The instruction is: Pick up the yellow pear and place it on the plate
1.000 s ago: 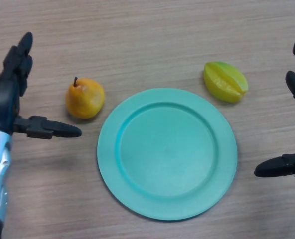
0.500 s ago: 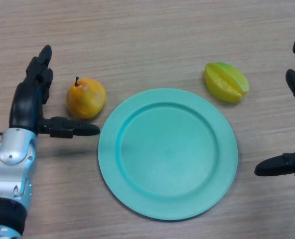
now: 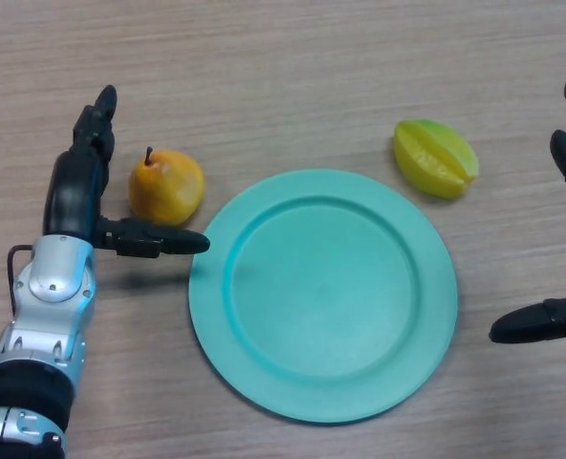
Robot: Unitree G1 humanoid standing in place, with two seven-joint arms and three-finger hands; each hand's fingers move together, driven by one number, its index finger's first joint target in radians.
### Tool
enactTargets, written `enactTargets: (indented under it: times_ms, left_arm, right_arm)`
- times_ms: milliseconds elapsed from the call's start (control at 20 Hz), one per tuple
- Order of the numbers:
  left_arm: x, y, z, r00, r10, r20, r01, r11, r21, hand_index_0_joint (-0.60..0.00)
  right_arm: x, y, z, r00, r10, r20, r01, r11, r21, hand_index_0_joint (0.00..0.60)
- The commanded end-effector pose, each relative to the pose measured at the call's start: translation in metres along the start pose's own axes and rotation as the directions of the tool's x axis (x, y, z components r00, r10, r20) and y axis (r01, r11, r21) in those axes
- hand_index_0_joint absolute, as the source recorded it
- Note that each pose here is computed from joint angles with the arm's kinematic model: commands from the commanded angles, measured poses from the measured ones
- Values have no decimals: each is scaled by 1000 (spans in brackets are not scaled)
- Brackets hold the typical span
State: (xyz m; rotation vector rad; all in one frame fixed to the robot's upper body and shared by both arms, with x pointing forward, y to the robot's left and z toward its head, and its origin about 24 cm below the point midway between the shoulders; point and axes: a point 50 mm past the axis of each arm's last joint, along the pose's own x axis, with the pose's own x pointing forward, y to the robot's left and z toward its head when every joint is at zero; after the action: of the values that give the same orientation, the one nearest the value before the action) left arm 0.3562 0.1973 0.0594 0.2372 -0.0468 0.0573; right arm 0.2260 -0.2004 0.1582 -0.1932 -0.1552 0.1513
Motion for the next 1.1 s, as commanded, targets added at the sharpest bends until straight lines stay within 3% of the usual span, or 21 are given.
enactTargets:
  times_ms: [50,400,500,550,650,950,1100]
  left_arm:
    - [15,10,46,975,63,213,-58,998,-28,0]
    - [13,7,42,969,117,218,-122,992,8,0]
    - [13,7,41,968,124,219,-134,991,31,-199]
    - [13,7,40,968,128,217,-140,989,42,-349]
    - [11,9,36,969,139,204,-154,986,60,-581]
    - [8,16,37,963,165,215,-180,982,53,-600]
    - [6,20,45,953,165,253,-195,976,96,-600]
  right_arm:
    - [-7,-11,33,978,-49,205,69,993,-92,0]
    - [-12,-11,34,982,-50,183,62,996,-63,0]
    - [-12,-10,34,983,-49,177,60,997,-58,0]
    - [-12,-10,34,984,-48,173,58,997,-51,0]
    - [-13,-9,36,987,-40,158,48,998,-43,0]
    - [-14,-6,39,986,-37,161,45,998,-48,0]
    - [-15,-6,41,985,-36,168,46,998,-51,0]
